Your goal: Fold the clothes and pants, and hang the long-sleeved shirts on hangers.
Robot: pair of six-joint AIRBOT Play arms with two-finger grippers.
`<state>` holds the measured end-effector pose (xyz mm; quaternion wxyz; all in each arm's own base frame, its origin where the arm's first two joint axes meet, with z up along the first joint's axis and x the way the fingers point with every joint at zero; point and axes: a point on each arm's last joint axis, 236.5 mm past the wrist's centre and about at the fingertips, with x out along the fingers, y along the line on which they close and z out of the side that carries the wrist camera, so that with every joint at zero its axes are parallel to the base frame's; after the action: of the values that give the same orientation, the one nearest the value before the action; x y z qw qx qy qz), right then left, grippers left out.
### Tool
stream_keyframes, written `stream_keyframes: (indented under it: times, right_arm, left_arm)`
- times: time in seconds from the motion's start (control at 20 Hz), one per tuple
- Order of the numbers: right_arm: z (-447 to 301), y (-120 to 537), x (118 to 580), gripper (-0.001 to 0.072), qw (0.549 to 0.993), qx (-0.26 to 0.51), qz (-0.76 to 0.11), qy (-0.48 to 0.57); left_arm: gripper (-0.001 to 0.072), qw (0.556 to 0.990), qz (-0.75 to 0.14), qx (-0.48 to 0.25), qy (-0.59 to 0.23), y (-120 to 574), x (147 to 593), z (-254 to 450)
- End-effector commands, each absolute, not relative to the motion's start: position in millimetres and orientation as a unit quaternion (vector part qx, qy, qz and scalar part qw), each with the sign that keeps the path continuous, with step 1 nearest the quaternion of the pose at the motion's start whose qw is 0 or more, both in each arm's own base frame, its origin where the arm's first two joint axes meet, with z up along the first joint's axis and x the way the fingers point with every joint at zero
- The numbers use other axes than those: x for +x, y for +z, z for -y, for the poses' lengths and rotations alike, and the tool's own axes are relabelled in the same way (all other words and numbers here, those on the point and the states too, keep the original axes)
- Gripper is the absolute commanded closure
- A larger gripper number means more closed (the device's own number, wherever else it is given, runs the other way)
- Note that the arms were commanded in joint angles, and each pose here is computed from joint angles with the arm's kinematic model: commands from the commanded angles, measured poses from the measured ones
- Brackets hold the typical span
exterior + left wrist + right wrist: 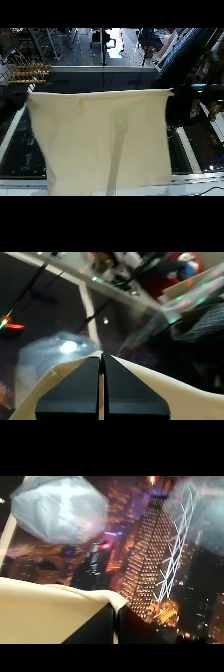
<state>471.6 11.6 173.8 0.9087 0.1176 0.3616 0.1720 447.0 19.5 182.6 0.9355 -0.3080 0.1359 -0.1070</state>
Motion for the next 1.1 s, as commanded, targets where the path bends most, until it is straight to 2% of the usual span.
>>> stream_keyframes:
  times: [0.0, 0.15, 0.3, 0.45, 0.6, 0.75, 0.8, 0.85, 0.9, 0.95, 1.05]
  right_arm:
    - [-4, 55, 545, 0.0697, 0.905, 0.149, -0.380, 0.120]
    - [-8, 19, 587, 0.0697, 0.926, 0.138, -0.343, 0.080]
    - [-16, 4, 584, 0.0698, 0.920, 0.127, -0.361, 0.087]
    - [-16, -13, 567, 0.0698, 0.905, 0.087, -0.403, 0.103]
    - [-20, -29, 546, 0.0698, 0.882, 0.067, -0.451, 0.119]
    - [-24, -48, 516, 0.0696, 0.843, 0.076, -0.517, 0.124]
    - [-28, -53, 507, 0.0625, 0.831, 0.079, -0.534, 0.132]
    - [-32, -57, 494, 0.0357, 0.814, 0.080, -0.557, 0.143]
    - [-32, -61, 479, 0.0274, 0.795, 0.078, -0.583, 0.152]
    - [-30, -66, 459, 0.0287, 0.769, 0.081, -0.614, 0.160]
    - [-16, -73, 415, 0.0287, 0.711, 0.125, -0.672, 0.166]
  left_arm:
    - [0.0704, 0.941, -0.239, -0.238, -0.023, 41, 503, -25]
    - [0.0704, 0.923, -0.269, -0.268, -0.057, 8, 548, -21]
    - [0.0704, 0.901, -0.283, -0.312, -0.101, 15, 554, -19]
    - [0.0704, 0.861, -0.368, -0.324, -0.137, -8, 516, -15]
    - [0.0704, 0.819, -0.470, -0.291, -0.156, -40, 470, -11]
    - [0.0704, 0.792, -0.528, -0.269, -0.147, -59, 443, -16]
    - [0.0689, 0.790, -0.534, -0.262, -0.148, -60, 440, -17]
    - [0.0501, 0.786, -0.539, -0.263, -0.154, -60, 437, -14]
    - [0.0409, 0.777, -0.547, -0.266, -0.164, -59, 430, -9]
    - [0.0412, 0.757, -0.567, -0.273, -0.177, -59, 416, -5]
    - [0.0446, 0.692, -0.645, -0.287, -0.148, -71, 371, -15]
